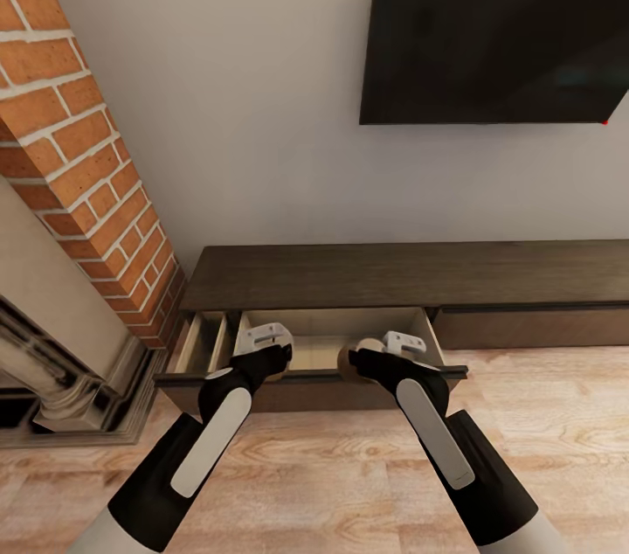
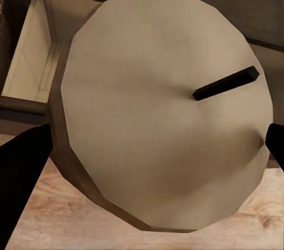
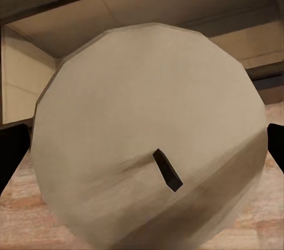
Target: Place each of the two pumpkins and all three candles from the living room inside a cabinet in the living room (use any cabinet), then make sure every cabinet is closed, and position the cauldron so it is next to a table in the living room.
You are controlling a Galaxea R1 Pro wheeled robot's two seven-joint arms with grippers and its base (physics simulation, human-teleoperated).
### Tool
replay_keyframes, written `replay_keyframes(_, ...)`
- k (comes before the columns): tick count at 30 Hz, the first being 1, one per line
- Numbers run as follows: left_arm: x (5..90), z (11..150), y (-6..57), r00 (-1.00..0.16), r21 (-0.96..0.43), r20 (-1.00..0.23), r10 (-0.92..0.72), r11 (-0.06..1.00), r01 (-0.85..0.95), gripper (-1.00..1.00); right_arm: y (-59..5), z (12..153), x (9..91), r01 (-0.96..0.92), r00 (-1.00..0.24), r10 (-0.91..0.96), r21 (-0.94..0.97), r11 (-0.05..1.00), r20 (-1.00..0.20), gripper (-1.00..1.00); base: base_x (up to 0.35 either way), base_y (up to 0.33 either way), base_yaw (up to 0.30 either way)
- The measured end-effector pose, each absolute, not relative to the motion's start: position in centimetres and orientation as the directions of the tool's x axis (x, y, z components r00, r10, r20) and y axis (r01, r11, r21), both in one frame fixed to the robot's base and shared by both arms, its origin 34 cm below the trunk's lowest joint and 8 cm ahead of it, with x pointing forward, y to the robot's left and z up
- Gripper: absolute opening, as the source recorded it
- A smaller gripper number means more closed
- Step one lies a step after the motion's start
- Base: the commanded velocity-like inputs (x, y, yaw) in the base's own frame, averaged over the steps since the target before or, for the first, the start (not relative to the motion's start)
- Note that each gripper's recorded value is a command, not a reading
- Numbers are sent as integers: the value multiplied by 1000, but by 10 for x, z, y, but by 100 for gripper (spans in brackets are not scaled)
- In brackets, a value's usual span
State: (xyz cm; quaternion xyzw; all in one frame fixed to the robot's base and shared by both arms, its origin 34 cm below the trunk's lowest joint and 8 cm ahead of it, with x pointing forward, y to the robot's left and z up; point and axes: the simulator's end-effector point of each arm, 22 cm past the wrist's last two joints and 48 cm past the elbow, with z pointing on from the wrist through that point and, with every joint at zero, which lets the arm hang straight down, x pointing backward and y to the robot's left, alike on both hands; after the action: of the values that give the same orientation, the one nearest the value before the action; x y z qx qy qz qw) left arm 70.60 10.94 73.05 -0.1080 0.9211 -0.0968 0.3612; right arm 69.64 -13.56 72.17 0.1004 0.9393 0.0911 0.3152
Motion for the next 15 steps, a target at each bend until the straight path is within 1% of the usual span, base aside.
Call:
replay_keyframes(10, 706, 730, 111, -715, -255, -645, -268, 958, -129, -100, -136, 722, 698, 142, -773, 259, 241, 960, -579, -100, 4, 0, 0)
replay_keyframes(15, 706, 731, 109, -716, -259, -645, -268, 958, -125, -100, -136, 722, 698, 142, -773, 259, 241, 960, -579, -100, 91, 0, 0)
